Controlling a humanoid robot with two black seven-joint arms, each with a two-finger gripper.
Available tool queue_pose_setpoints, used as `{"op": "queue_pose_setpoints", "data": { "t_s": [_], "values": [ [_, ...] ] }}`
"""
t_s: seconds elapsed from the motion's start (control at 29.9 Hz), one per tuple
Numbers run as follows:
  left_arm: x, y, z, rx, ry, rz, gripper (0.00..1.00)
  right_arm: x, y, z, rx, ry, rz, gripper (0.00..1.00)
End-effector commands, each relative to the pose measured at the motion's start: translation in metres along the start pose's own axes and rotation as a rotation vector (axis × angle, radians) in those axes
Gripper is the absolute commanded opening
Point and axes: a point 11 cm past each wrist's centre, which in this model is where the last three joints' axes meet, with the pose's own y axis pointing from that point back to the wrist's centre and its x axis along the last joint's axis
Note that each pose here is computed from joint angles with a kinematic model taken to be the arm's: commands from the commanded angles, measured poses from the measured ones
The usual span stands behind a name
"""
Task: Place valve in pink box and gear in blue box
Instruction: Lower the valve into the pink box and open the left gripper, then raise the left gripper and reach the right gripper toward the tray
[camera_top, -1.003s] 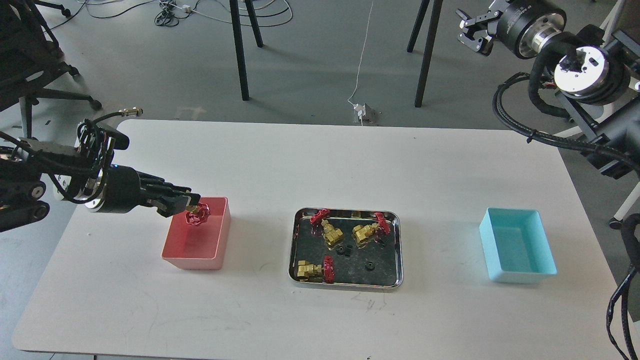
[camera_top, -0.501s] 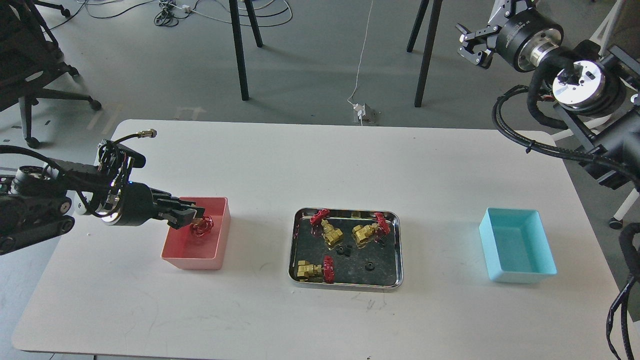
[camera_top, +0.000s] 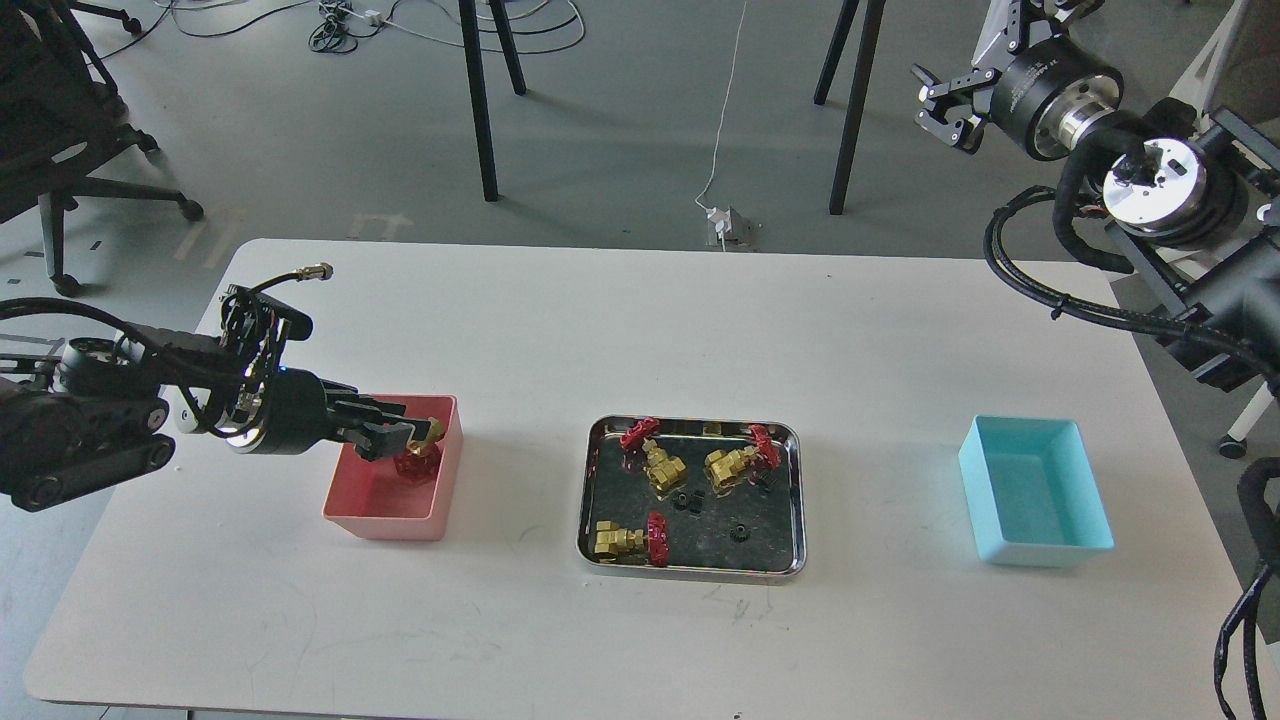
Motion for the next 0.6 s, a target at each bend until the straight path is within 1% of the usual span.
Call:
{"op": "queue_pose_setpoints", "data": {
  "t_s": [0.0,0.07,0.13,0.2,0.27,0.37,0.43,0.47,0.53,0.57],
  "values": [
    [0.000,0.002,-0.001,0.001,0.007,0.003,0.52,0.001,0.001,0.001,-0.004,0.007,0.000,1.00],
    [0.009,0.004,0.002,-0.009,0.018,0.030,0.58,0.000,0.002,0.001,-0.011,0.024,-0.004,1.00],
    [0.027,0.007,0.005,-0.024,0.042,0.099,0.62,-0.003,0.001,0.002,-0.017,0.048,-0.020,1.00],
    [0.049,0.017,0.010,-0.055,0.106,0.200,0.63,-0.013,0.000,0.009,-0.049,0.127,-0.066,1.00],
    [0.075,0.030,0.019,-0.113,0.206,0.322,0.65,-0.024,0.000,0.016,-0.089,0.286,-0.124,1.00],
    [0.123,0.052,0.051,-0.304,0.412,0.489,0.65,-0.036,0.006,0.012,-0.154,0.637,-0.247,1.00],
    [0.154,0.071,0.075,-0.483,0.576,0.577,0.65,-0.051,0.016,0.014,-0.220,0.842,-0.402,1.00],
    [0.167,0.079,0.084,-0.563,0.645,0.613,0.66,-0.057,0.019,0.011,-0.239,0.921,-0.445,1.00],
    [0.194,0.097,0.096,-0.733,0.792,0.689,0.66,-0.065,0.019,0.003,-0.245,1.088,-0.451,1.00],
    [0.209,0.107,0.104,-0.849,0.876,0.722,0.67,-0.071,0.018,0.005,-0.261,1.195,-0.461,1.00]
  ]
}}
